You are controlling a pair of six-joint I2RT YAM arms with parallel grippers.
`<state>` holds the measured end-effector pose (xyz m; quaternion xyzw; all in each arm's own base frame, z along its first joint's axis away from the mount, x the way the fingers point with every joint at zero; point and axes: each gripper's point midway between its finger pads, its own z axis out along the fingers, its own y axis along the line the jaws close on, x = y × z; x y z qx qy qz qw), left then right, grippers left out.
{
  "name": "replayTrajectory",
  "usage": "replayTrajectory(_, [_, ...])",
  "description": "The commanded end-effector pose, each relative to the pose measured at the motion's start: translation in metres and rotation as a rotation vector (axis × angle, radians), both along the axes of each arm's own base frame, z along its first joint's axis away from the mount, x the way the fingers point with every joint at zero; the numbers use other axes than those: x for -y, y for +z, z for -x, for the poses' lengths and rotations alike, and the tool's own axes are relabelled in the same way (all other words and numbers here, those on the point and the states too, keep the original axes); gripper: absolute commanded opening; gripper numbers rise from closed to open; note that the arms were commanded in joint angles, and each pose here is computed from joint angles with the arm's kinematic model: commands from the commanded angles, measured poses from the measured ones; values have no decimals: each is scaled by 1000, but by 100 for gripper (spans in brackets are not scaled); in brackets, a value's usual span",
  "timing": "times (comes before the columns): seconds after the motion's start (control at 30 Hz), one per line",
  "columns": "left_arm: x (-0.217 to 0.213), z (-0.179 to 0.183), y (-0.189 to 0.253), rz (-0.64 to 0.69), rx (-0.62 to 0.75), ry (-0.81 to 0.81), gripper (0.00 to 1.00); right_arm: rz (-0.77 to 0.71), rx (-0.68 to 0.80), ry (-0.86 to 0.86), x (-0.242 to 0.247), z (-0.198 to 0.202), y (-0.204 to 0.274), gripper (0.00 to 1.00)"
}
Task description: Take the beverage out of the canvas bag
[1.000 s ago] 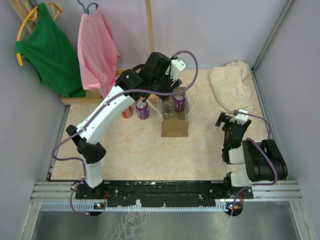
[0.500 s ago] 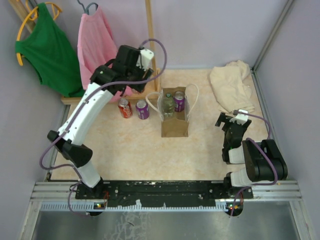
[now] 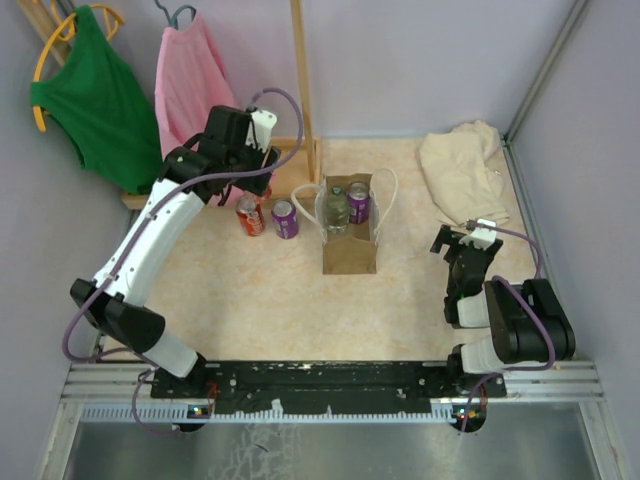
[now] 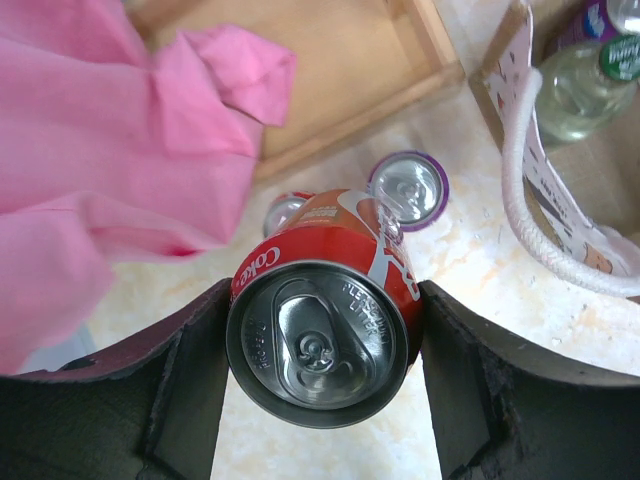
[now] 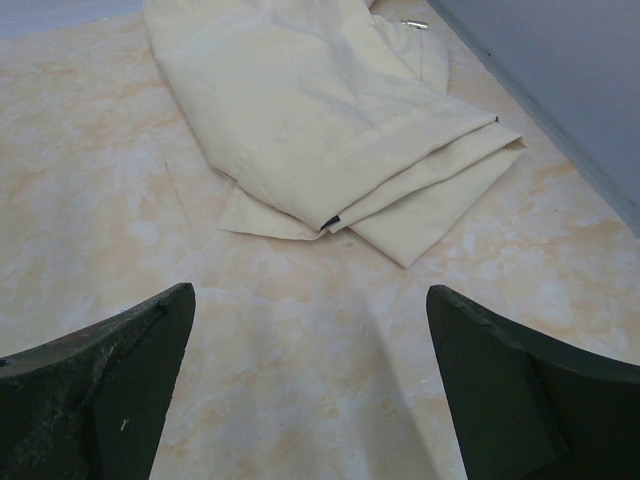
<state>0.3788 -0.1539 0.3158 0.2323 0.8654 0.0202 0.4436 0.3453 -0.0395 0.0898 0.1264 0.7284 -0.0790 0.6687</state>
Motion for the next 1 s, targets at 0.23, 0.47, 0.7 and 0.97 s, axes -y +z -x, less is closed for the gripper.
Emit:
replayTrajectory(0.23, [30, 22, -54, 178, -71, -85, 0, 10, 62, -8, 0, -10, 19, 99])
replayTrajectory(0.47, [50, 26, -90, 241, -124, -131, 0, 11, 61, -8, 0, -10, 19, 99])
replayTrajectory(0.7, [55, 19, -131, 195, -197, -111, 0, 11, 62, -9, 0, -10, 19, 99])
replayTrajectory(0.97, [57, 26, -177, 83, -361, -63, 0, 10, 62, -8, 0, -10, 19, 99])
